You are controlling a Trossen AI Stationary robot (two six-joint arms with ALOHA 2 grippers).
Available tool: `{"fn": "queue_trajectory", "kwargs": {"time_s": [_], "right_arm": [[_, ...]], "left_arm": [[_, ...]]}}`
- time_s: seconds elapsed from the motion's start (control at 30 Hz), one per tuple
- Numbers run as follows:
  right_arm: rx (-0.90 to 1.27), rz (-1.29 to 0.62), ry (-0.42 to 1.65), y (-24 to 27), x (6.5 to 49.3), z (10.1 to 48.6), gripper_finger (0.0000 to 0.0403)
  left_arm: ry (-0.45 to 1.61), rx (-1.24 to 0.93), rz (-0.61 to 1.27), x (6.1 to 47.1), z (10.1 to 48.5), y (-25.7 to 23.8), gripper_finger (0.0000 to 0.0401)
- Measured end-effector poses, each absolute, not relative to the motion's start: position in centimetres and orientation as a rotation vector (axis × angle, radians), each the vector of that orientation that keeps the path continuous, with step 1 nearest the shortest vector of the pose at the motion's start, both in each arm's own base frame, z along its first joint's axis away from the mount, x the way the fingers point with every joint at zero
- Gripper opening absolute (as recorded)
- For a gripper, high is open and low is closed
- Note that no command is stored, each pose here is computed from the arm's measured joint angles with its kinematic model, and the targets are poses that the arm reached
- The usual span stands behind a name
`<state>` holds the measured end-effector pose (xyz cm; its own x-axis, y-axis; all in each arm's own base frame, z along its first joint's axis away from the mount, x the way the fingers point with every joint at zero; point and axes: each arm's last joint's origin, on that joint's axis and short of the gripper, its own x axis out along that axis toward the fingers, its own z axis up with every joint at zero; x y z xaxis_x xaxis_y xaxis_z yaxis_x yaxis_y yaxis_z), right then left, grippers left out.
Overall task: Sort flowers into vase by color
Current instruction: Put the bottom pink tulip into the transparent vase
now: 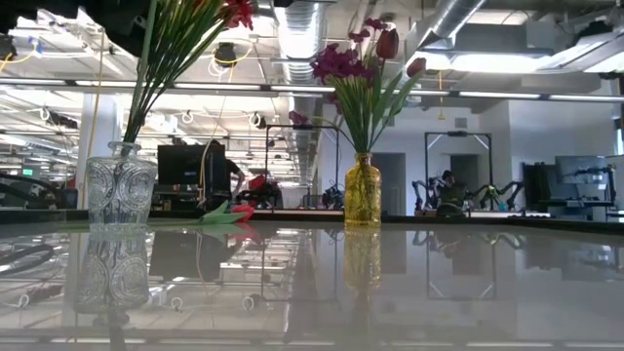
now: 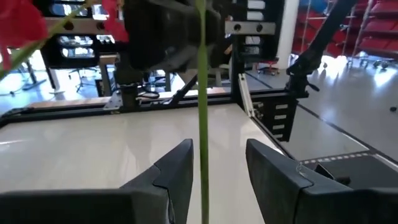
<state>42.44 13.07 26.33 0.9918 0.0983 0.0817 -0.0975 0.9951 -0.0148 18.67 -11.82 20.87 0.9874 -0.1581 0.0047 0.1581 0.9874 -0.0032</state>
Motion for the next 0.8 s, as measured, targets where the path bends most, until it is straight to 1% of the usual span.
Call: {"fn": "queue_trajectory", "kwargs": {"time_s": [0.1,0.17,0.27,0.3,0.43,0.53,0.7,0.8], "right_arm": [[-0.015,0.098,-0.073,13.1,42.5,26.2,0.0020],[-0.017,0.098,-0.067,13.0,42.5,26.2,0.0031],[-0.014,0.100,-0.052,13.1,42.5,26.0,0.0053],[-0.009,0.100,-0.047,13.1,42.5,26.0,0.0060],[0.019,0.106,-0.027,13.1,42.4,25.9,0.0100],[0.044,0.108,-0.010,13.2,42.3,25.9,0.0148],[-0.036,0.119,0.058,13.6,41.5,26.4,0.0237],[-0.047,0.125,0.081,13.7,41.2,26.6,0.0273]], "left_arm": [[-0.007,-0.006,-0.146,18.7,21.0,-11.6,0.0117],[-0.011,-0.009,-0.150,18.7,21.1,-11.5,0.0085],[0.003,0.000,-0.177,18.8,20.9,-11.5,0.0021],[0.005,0.001,-0.183,18.8,20.9,-11.5,0.0012],[0.005,0.003,-0.196,18.8,20.9,-11.5,0.0002],[-0.025,0.012,-0.209,18.4,21.5,-11.6,0.0001],[-0.123,0.057,-0.226,16.9,23.4,-11.5,0.0000],[-0.184,0.089,-0.190,15.7,24.6,-11.2,0.0000]]}}
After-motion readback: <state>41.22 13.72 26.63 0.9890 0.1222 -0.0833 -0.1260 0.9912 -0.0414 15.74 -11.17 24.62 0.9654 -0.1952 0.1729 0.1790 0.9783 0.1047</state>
